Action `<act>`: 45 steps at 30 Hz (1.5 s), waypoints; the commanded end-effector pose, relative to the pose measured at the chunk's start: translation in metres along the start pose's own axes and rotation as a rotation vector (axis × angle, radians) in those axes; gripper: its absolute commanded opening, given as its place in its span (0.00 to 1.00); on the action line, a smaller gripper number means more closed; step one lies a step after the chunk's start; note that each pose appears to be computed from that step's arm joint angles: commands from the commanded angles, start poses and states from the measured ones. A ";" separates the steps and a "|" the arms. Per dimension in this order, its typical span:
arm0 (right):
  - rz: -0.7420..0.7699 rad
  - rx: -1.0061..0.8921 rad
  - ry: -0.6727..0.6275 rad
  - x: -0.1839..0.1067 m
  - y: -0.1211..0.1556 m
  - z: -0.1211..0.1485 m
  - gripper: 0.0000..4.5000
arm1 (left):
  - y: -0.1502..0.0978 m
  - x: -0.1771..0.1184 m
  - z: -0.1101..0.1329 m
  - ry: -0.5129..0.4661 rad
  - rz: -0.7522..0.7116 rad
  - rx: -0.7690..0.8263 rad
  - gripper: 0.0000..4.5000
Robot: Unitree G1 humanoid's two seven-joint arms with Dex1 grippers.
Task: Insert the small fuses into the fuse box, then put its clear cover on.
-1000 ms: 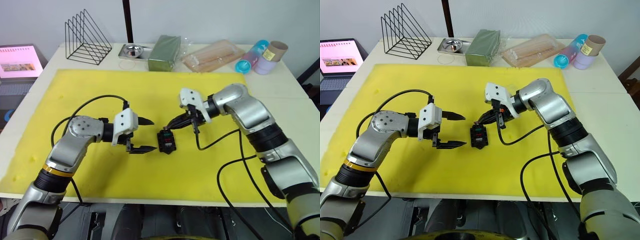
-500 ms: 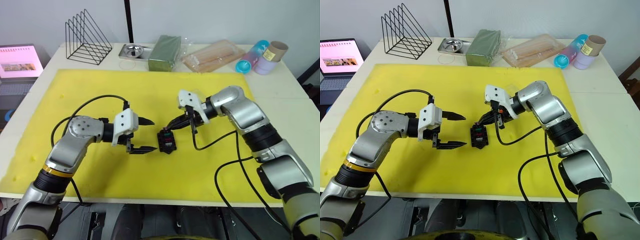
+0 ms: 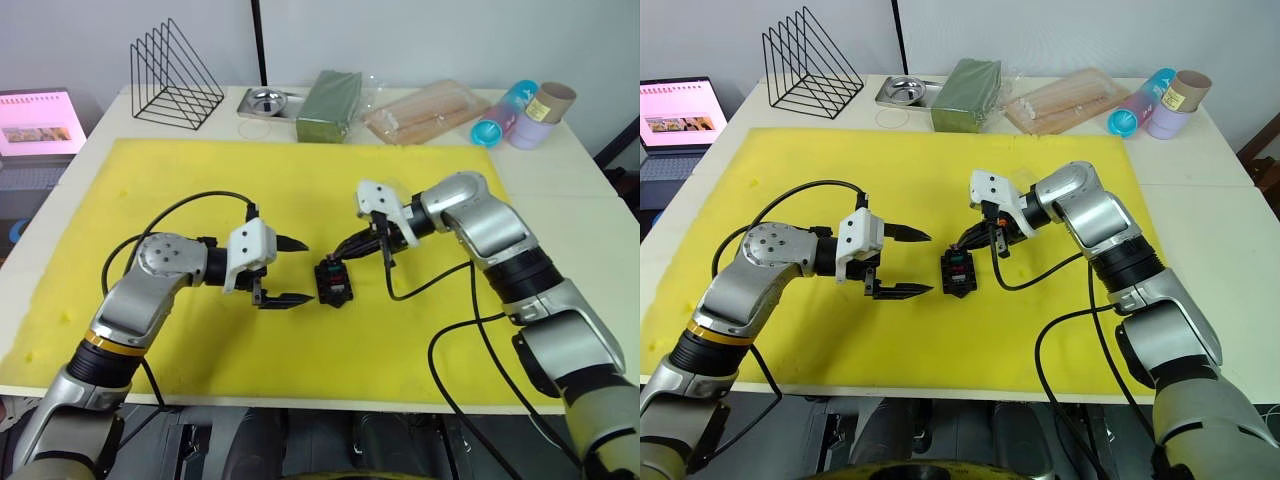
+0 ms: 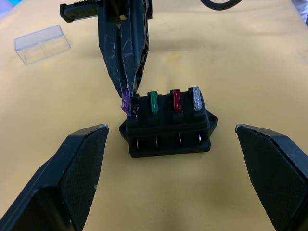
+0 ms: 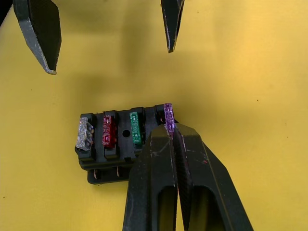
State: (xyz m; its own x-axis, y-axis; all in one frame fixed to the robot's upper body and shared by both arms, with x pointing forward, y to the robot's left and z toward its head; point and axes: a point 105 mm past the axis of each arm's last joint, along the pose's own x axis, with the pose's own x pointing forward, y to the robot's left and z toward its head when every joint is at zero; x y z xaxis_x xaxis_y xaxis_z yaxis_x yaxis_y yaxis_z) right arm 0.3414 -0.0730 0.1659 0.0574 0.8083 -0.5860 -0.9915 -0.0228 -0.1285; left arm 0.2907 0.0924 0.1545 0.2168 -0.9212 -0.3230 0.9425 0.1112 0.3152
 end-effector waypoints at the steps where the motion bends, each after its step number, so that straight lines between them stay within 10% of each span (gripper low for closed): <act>1: -0.016 -0.040 -0.042 -0.009 -0.003 0.016 0.00 | 0.002 -0.003 0.010 -0.016 0.013 0.049 1.00; 45: 0.010 -0.105 0.099 0.004 -0.001 -0.010 0.00 | 0.001 0.000 0.013 -0.024 0.010 0.055 1.00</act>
State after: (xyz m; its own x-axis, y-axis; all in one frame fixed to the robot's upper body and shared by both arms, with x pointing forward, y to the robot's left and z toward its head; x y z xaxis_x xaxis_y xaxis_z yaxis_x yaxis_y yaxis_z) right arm 0.3427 -0.0728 0.1621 0.0611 0.7740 -0.6303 -0.9752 -0.0883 -0.2029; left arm 0.2906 0.0917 0.1547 0.2169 -0.9221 -0.3206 0.9423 0.1119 0.3155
